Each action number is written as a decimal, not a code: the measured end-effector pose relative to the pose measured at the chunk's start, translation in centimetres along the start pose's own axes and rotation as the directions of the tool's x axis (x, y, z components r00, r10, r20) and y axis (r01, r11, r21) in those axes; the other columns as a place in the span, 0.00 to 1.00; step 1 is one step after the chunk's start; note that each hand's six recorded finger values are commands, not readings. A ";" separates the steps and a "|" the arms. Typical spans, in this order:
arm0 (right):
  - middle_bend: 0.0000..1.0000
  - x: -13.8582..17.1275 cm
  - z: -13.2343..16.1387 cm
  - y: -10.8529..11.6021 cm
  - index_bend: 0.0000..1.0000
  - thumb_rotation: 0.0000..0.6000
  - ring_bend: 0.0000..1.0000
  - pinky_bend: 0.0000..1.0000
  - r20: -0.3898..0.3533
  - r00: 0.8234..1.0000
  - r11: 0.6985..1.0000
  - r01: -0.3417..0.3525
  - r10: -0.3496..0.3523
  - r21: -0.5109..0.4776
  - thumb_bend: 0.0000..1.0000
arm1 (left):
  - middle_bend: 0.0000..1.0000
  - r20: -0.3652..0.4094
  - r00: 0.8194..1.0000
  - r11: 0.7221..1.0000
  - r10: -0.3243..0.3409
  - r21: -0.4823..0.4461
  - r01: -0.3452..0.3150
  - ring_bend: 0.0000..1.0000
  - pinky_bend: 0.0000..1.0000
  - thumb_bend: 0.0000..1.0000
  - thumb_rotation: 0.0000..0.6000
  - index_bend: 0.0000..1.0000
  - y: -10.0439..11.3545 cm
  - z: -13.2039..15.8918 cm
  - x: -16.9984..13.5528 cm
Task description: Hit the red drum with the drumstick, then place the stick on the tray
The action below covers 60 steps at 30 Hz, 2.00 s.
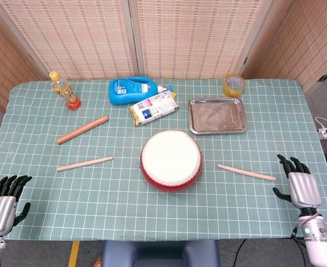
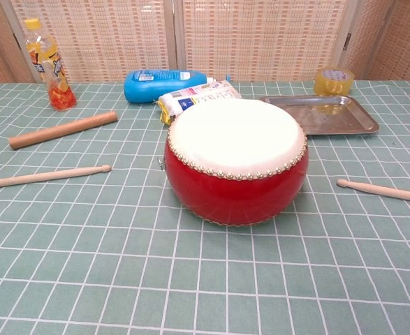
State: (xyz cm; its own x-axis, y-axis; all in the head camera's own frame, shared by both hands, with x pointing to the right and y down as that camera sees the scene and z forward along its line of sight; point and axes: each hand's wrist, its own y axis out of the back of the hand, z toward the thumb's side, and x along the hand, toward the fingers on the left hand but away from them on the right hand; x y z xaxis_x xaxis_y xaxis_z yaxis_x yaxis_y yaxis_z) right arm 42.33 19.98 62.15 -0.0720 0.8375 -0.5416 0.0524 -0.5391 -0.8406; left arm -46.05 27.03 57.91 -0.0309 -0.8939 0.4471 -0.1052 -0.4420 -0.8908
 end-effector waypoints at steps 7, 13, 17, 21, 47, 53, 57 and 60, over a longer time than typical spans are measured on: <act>0.20 -3.2 -0.2 -4.1 0.33 1.00 0.09 0.19 0.028 0.996 0.996 -0.086 0.086 0.020 0.24 | 0.14 -0.014 1.000 1.000 -0.012 -0.002 0.012 0.08 0.06 0.34 1.00 0.17 -0.3 -0.5 -0.1; 0.20 -5.5 0.0 -6.5 0.36 1.00 0.09 0.18 0.040 0.991 0.991 -0.129 0.127 0.031 0.27 | 0.14 -0.016 1.000 1.000 -0.014 -0.004 0.014 0.08 0.06 0.34 1.00 0.17 -0.3 -0.6 -0.1; 0.20 -6.7 0.5 -7.3 0.39 1.00 0.09 0.17 0.040 0.989 0.989 -0.143 0.142 0.024 0.31 | 0.14 -0.016 1.000 1.000 -0.017 -0.003 0.017 0.08 0.06 0.34 1.00 0.17 -0.4 -0.5 0.0; 0.20 -7.5 1.6 -7.8 0.41 1.00 0.09 0.17 0.019 0.988 0.988 -0.152 0.152 -0.008 0.32 | 0.14 -0.021 1.000 1.000 -0.018 -0.005 0.018 0.08 0.06 0.35 1.00 0.17 -0.4 -0.7 -0.1; 0.20 -8.3 5.0 -9.2 0.57 1.00 0.12 0.17 -0.051 0.981 0.982 -0.187 0.187 -0.009 0.50 | 0.14 -0.037 0.999 0.999 -0.031 -0.030 0.030 0.08 0.06 0.34 1.00 0.17 -0.8 -1.7 -0.5; 0.21 -8.0 5.5 -8.4 0.57 1.00 0.16 0.17 -0.071 0.983 0.977 -0.174 0.167 -0.123 0.52 | 0.14 -0.033 0.999 0.999 -0.031 -0.030 0.030 0.08 0.06 0.34 1.00 0.17 -0.7 -1.6 -0.5; 0.23 -7.8 6.0 -7.3 0.57 1.00 0.19 0.17 -0.106 0.983 0.948 -0.173 0.149 -0.268 0.52 | 0.14 -0.030 0.999 0.999 -0.032 -0.027 0.031 0.08 0.06 0.34 1.00 0.17 -0.7 -1.5 -0.6; 0.27 -7.7 6.4 -6.4 0.57 1.00 0.22 0.19 -0.136 0.982 0.905 -0.173 0.130 -0.388 0.52 | 0.14 -0.029 0.999 0.999 -0.032 -0.026 0.031 0.08 0.06 0.35 1.00 0.17 -0.6 -1.4 -0.6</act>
State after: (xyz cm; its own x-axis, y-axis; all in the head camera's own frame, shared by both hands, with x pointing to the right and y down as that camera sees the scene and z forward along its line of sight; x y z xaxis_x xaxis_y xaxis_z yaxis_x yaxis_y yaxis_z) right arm 36.13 16.42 71.68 0.0715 0.7647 -0.6404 0.4459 -0.5988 -0.6653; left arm -47.40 27.99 58.31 -0.0561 -0.8769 0.4774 -0.1319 -0.4674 -0.8741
